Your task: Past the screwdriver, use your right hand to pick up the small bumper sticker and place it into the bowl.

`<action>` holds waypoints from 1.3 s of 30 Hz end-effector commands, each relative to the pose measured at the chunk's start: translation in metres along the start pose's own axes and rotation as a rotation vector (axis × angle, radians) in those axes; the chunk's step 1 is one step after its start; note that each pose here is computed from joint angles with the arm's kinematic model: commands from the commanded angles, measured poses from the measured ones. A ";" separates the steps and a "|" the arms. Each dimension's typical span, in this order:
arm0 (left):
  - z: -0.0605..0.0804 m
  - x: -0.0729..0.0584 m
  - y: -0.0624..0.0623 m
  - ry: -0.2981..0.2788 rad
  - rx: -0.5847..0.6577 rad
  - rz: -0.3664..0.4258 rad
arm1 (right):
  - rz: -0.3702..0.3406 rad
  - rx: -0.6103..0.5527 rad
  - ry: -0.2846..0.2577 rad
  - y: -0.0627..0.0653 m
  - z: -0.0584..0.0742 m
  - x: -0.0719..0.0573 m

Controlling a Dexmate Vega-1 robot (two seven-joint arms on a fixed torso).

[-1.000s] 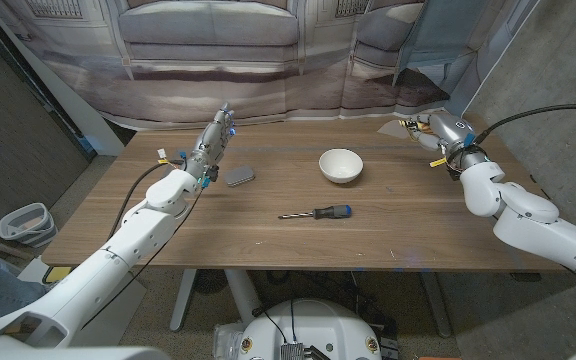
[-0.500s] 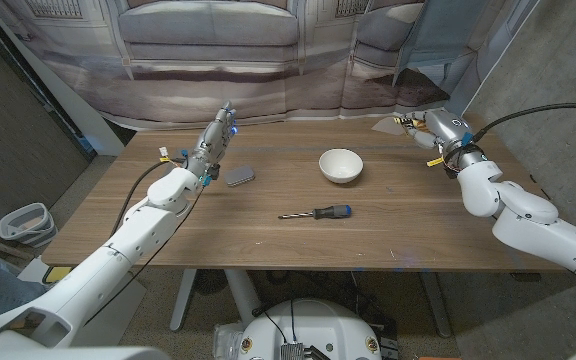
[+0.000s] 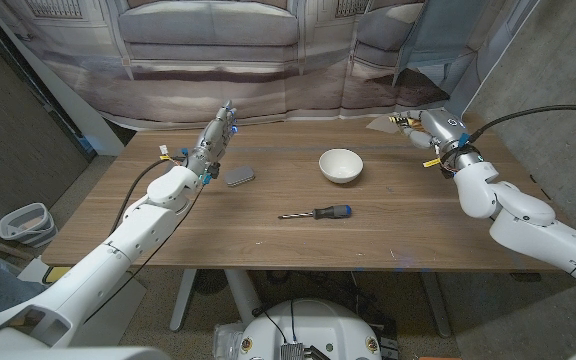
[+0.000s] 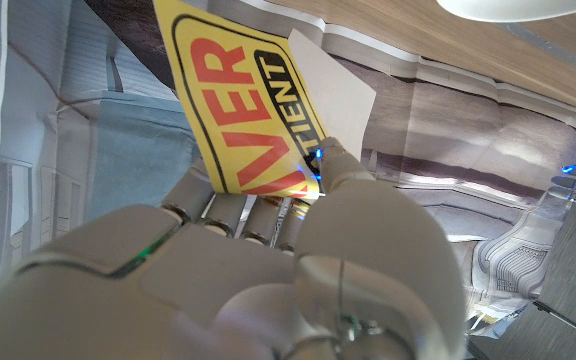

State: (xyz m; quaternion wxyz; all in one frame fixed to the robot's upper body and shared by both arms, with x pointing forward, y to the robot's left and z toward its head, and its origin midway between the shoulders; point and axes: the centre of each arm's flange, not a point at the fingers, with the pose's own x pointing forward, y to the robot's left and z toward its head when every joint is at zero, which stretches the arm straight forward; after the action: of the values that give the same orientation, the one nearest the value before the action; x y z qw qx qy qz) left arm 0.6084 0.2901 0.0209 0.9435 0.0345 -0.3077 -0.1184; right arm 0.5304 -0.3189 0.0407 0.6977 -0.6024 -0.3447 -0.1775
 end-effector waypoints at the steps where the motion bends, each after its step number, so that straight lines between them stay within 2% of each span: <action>1: 0.000 -0.001 0.004 0.000 -0.004 0.005 | -0.012 0.007 -0.036 -0.001 0.013 0.007; 14: 0.001 -0.003 0.007 -0.001 -0.006 0.006 | -0.012 0.013 -0.077 -0.001 0.027 0.010; 21: 0.004 -0.005 0.008 -0.025 -0.017 0.013 | -0.004 0.006 -0.098 -0.003 0.033 0.011; 39: 0.000 -0.006 0.004 -0.008 -0.012 0.007 | 0.004 0.019 -0.149 -0.003 0.046 0.010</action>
State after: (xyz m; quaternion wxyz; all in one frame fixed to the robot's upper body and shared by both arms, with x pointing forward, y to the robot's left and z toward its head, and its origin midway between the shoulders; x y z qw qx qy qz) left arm 0.6045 0.2974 0.0196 0.9420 0.0264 -0.3134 -0.1171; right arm 0.5253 -0.2813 0.0516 0.6789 -0.6089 -0.3858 -0.1397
